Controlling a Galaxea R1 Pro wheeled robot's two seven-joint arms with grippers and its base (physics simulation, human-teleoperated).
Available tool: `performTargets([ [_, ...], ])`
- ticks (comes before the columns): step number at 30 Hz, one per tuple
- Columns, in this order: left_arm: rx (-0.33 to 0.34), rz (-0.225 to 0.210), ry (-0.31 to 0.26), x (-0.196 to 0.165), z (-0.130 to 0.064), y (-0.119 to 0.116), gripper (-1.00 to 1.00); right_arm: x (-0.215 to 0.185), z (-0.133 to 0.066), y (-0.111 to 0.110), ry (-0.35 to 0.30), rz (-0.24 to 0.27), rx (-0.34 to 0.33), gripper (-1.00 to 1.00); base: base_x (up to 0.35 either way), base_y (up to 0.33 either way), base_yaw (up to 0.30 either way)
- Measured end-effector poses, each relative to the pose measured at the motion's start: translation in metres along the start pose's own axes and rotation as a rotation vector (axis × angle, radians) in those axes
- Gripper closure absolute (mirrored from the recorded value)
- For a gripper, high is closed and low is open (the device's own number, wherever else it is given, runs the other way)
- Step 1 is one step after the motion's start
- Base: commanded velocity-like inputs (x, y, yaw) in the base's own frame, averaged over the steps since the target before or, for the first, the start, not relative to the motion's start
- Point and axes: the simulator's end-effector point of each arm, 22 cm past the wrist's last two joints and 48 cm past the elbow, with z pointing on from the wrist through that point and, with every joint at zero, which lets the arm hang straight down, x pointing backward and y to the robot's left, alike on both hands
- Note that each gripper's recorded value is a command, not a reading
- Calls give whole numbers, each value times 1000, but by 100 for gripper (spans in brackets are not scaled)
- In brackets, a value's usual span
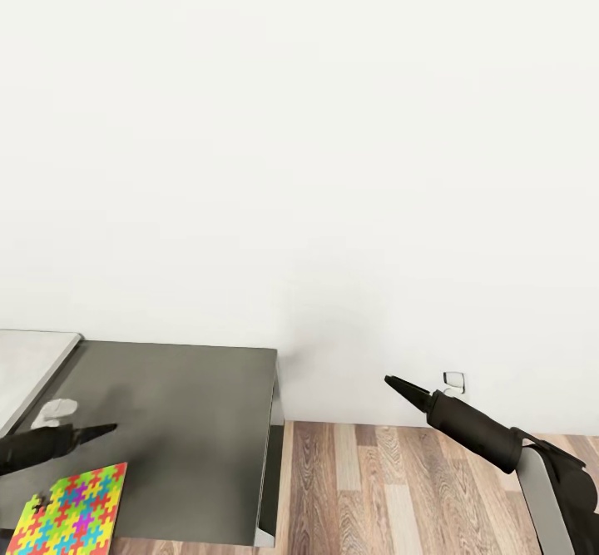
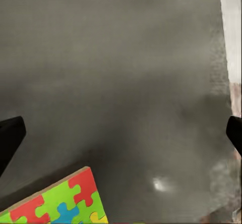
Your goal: Put all the toys in the child's room - the three board games (two on the bed and one on the table), the two jigsaw puzzles on the table, and the tennis ball on the table - inside the toy box on the table in the child's room.
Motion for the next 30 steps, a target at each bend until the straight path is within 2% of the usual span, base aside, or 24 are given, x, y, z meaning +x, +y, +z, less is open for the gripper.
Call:
performTargets([
  [4, 65, -39, -54, -22, -9, -19, -100, 0, 0, 0, 0, 0, 0, -100, 0, 0, 0],
  [8, 132, -62, -78, -34, -16, -37, -100, 0, 0, 0, 0, 0, -1, -100, 0, 0, 0],
  [10, 190, -68, -83, -37, -18, -51, -100, 0, 1, 0, 1, 0, -1, -100, 0, 0, 0],
  [15, 389, -70, -97, -37, -23, -97, -100, -1, 1, 2, -3, -5, -4, -100, 0, 0, 0],
  [16, 405, -70, -98, -37, -23, -101, -100, -1, 1, 3, -5, -10, -4, -100, 0, 0, 0],
  [23, 425, -52, -110, -41, -22, -115, -100, -9, 0, 8, -34, -59, -14, -100, 0, 0, 0],
  [30, 431, -36, -122, -46, -26, -120, -100, -12, 1, 14, -44, -74, -22, -100, 0, 0, 0],
])
